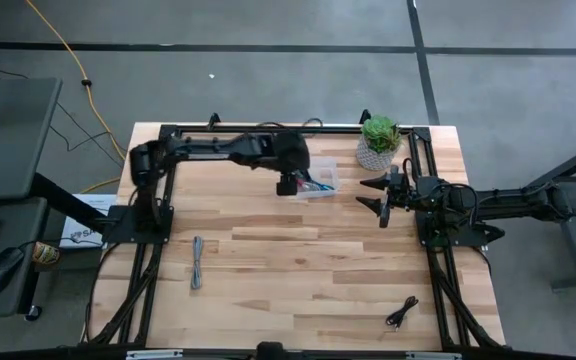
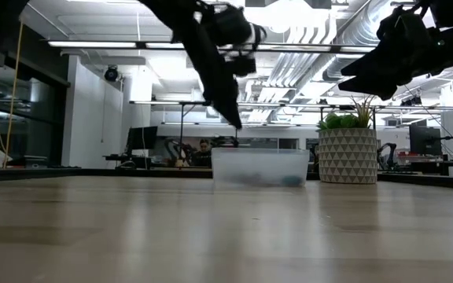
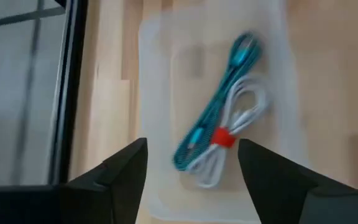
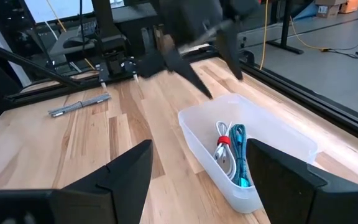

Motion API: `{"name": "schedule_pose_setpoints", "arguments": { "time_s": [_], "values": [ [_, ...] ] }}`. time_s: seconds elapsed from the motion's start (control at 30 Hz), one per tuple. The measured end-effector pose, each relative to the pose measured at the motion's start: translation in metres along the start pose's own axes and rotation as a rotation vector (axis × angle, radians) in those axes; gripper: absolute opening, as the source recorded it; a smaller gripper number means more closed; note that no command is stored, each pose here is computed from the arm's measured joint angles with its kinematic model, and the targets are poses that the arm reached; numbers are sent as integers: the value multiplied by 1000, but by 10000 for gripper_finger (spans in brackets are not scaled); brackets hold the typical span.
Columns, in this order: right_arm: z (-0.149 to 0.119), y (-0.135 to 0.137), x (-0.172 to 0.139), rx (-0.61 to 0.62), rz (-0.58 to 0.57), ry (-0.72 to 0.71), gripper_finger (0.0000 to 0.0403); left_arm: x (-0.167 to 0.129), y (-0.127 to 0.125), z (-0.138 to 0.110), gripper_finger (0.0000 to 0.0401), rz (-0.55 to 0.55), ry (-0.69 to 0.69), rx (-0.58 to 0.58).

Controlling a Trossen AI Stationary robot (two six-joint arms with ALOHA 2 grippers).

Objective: Pick and place USB-C Cables
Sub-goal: Put the black charger cable into the transparent bin

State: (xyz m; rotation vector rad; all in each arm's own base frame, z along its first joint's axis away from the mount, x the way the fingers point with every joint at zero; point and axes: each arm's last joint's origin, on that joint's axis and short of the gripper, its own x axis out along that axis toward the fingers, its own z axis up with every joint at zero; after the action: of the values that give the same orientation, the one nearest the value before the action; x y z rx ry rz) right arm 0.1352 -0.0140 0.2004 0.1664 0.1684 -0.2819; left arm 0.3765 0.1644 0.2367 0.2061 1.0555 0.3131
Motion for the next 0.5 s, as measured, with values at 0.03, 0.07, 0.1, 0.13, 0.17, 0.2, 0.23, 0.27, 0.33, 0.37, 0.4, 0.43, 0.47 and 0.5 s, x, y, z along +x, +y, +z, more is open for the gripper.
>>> {"name": "schedule_pose_setpoints", "arguments": {
  "time_s": [0.03,0.07,0.1,0.13,0.17,0.2,0.23,0.27,0.33,0.37,0.4,0.43,0.47,0.5],
  "values": [
    [0,0,0,1,-1,-3,250,-9,2,-2,232,-18,-25,-40],
    [0,0,0,1,-1,-4,250,-17,5,-2,232,-33,-68,-78],
    [0,0,0,1,-2,-3,250,-26,7,-4,230,-50,-125,-117],
    [1,0,0,2,-2,-7,250,-34,8,-10,228,-70,-167,-151],
    [1,0,0,1,-4,-9,250,-42,7,-16,225,-82,-211,-177],
    [1,0,0,-4,-8,-9,250,-50,5,-22,222,-83,-271,-200],
    [1,0,0,-5,-14,-12,250,-57,2,-30,219,-83,-327,-224],
    [2,0,0,-5,-20,-19,250,-64,-2,-41,215,-87,-377,-247],
    [3,-1,0,-19,-37,-32,250,-76,-13,-62,210,-95,-508,-294],
    [4,-1,0,-23,-41,-47,250,-81,-19,-74,207,-98,-567,-315],
    [6,0,0,-24,-38,-65,250,-86,-27,-86,206,-102,-625,-331],
    [8,0,0,-30,-37,-86,250,-90,-34,-97,204,-104,-686,-344],
    [10,0,-1,-32,-35,-107,250,-95,-41,-107,203,-110,-754,-355],
    [12,1,-1,-30,-28,-132,250,-99,-49,-117,203,-117,-817,-365]
  ]
}}
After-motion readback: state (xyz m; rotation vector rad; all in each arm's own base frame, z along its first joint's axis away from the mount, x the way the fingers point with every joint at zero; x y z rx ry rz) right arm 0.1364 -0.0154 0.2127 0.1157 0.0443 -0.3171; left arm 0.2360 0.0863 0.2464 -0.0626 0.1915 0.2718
